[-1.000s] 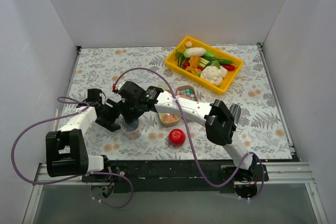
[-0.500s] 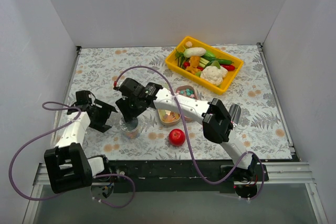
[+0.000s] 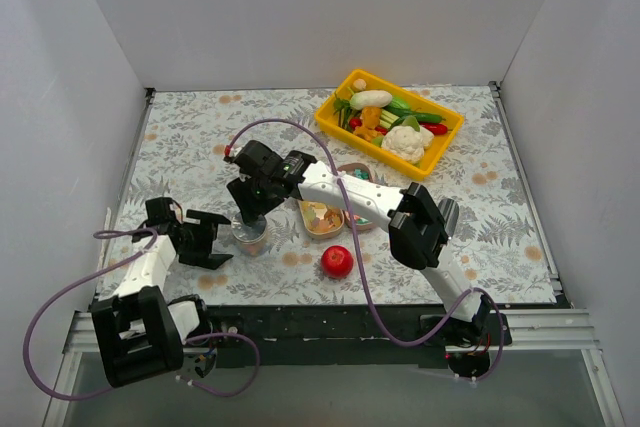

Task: Pack the candies
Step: Close the bottle lid on the packing bottle.

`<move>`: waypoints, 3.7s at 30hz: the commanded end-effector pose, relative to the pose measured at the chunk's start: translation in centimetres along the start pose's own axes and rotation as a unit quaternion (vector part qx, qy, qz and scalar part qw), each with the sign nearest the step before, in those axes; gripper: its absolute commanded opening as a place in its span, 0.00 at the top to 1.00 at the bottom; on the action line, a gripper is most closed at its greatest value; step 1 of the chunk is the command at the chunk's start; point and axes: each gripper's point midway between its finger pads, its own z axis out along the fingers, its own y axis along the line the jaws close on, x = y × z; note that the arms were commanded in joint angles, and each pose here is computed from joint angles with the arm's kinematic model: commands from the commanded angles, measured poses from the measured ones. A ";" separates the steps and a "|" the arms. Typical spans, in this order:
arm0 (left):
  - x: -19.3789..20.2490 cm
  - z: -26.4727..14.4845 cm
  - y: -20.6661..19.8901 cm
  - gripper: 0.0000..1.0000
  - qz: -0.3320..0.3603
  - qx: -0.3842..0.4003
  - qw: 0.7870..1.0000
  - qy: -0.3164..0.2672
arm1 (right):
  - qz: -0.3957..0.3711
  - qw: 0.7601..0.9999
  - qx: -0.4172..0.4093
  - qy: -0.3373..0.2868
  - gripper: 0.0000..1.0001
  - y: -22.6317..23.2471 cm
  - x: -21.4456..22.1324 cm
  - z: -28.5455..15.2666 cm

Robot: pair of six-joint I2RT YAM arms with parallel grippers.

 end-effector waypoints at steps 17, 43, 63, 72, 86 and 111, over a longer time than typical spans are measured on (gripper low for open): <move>2.0 1.8 -3.8 0.11 -0.241 0.057 0.959 0.141 | -0.023 0.986 0.115 0.119 0.40 -6.4 6.8 2.5; 0.0 4.2 -4.2 0.02 -0.260 -0.145 0.946 0.127 | -0.017 0.984 0.126 0.122 0.40 -7.0 6.7 3.2; 3.9 6.2 -5.2 0.02 -0.214 -0.193 0.947 0.144 | -0.007 0.983 0.128 0.129 0.40 -7.7 7.2 3.2; 4.2 6.6 -5.8 0.28 -0.221 -0.174 0.947 0.154 | -0.008 0.983 0.133 0.127 0.40 -7.9 7.3 2.8; 4.8 7.1 -3.4 0.52 -0.227 -0.196 0.939 0.167 | -0.022 0.991 0.129 0.039 0.30 -6.8 1.9 0.5; 4.3 7.1 -5.3 0.02 -0.208 -0.171 0.949 0.167 | -0.006 0.995 0.100 0.014 0.30 -6.1 -0.1 -0.2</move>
